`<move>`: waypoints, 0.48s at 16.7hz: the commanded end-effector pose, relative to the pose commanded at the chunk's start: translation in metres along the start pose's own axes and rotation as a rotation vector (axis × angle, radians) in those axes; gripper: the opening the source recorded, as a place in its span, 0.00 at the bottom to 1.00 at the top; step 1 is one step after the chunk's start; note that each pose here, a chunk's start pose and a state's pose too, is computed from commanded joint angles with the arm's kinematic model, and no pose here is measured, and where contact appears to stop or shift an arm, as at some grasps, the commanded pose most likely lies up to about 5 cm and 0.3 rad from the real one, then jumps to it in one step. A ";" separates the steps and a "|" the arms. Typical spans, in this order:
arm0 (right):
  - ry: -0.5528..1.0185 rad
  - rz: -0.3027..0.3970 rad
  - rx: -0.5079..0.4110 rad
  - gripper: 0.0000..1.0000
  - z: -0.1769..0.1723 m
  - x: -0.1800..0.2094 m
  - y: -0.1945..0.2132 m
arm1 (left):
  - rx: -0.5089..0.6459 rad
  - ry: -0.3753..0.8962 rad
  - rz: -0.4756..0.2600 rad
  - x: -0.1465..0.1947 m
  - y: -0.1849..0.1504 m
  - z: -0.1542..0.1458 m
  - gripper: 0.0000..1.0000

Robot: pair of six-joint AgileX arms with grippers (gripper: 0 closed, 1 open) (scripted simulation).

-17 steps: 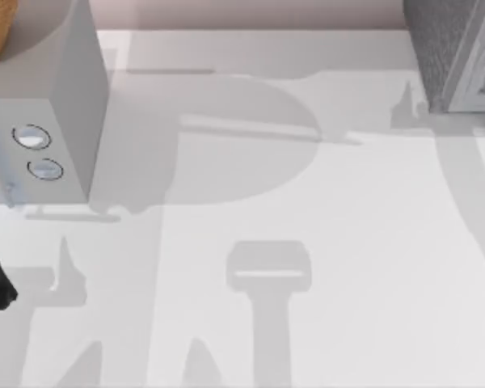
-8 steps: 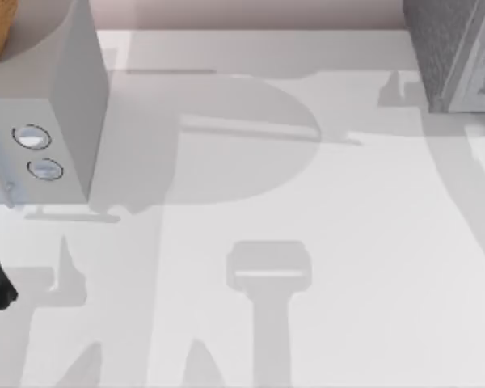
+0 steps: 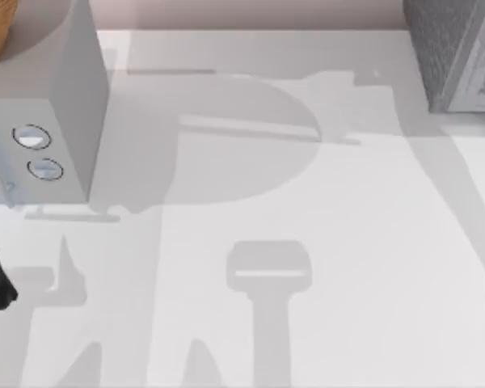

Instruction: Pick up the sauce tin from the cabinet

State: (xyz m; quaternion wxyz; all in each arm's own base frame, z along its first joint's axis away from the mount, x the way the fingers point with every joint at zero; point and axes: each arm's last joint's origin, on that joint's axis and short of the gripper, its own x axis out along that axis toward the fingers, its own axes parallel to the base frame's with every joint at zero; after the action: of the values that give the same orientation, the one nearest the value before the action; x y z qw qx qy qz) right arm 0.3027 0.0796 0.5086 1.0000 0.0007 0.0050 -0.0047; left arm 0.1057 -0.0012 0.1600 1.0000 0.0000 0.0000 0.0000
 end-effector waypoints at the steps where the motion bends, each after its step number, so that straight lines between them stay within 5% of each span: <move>1: -0.003 0.000 0.001 1.00 0.000 0.006 0.006 | 0.000 0.000 0.000 0.000 0.000 0.000 1.00; 8: -0.001 -0.001 0.002 1.00 -0.001 0.015 0.010 | 0.000 0.000 0.000 0.000 0.000 0.000 1.00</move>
State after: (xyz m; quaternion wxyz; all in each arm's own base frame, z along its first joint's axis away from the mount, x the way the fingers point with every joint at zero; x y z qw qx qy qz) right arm 0.3179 0.0899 0.5078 1.0000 0.0017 0.0044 -0.0054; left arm 0.1057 -0.0012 0.1600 1.0000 0.0000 0.0000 0.0000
